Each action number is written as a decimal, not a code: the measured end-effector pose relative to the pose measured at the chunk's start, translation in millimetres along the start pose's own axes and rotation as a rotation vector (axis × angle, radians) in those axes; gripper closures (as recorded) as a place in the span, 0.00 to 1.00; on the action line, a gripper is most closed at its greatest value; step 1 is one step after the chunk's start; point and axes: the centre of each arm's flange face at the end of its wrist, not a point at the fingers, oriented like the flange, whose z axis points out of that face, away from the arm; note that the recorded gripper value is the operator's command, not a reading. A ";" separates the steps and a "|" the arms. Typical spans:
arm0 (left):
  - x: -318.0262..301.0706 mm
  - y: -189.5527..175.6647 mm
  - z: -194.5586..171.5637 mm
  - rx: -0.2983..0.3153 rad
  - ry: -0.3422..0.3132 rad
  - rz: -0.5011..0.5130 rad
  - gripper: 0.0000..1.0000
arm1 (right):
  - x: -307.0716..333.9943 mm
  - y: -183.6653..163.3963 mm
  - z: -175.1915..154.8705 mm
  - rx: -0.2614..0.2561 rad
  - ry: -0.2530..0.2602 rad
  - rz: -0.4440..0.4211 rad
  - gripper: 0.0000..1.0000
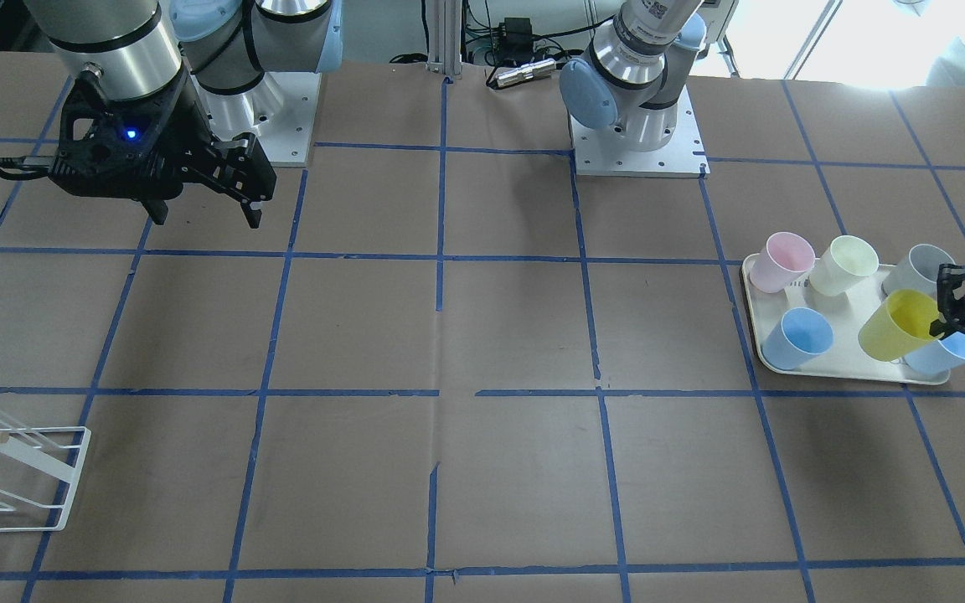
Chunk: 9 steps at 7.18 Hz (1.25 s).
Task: Transfer IKEA cup to right arm and place on rack
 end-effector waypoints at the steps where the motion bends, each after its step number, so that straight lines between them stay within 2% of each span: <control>1: 29.4 -34.2 -31.6 0.011 0.004 -0.018 1.00 | 4.3 1.5 -2.1 -0.022 0.001 0.006 0.00; 2: 64.3 -69.1 -54.8 0.027 0.010 -0.040 1.00 | 11.2 3.8 -7.7 -0.049 -0.005 0.021 0.00; 3: 103.2 -100.1 -69.0 0.060 0.040 -0.077 1.00 | 21.9 4.1 -13.6 -0.079 -0.036 0.050 0.00; 4: 140.4 -120.8 -75.2 0.106 0.120 -0.124 1.00 | 37.8 3.9 -20.6 -0.115 -0.077 0.083 0.00; 6: 199.0 -134.6 -73.7 0.190 0.384 -0.232 1.00 | 78.1 8.0 -35.7 -0.205 -0.149 0.133 0.00; 7: 219.1 -134.9 -61.2 0.219 0.524 -0.315 1.00 | 91.6 10.8 -37.7 -0.251 -0.233 0.178 0.00; 9: 262.7 -134.4 -16.0 0.284 0.862 -0.495 1.00 | 98.9 15.4 -34.2 -0.345 -0.440 0.277 0.00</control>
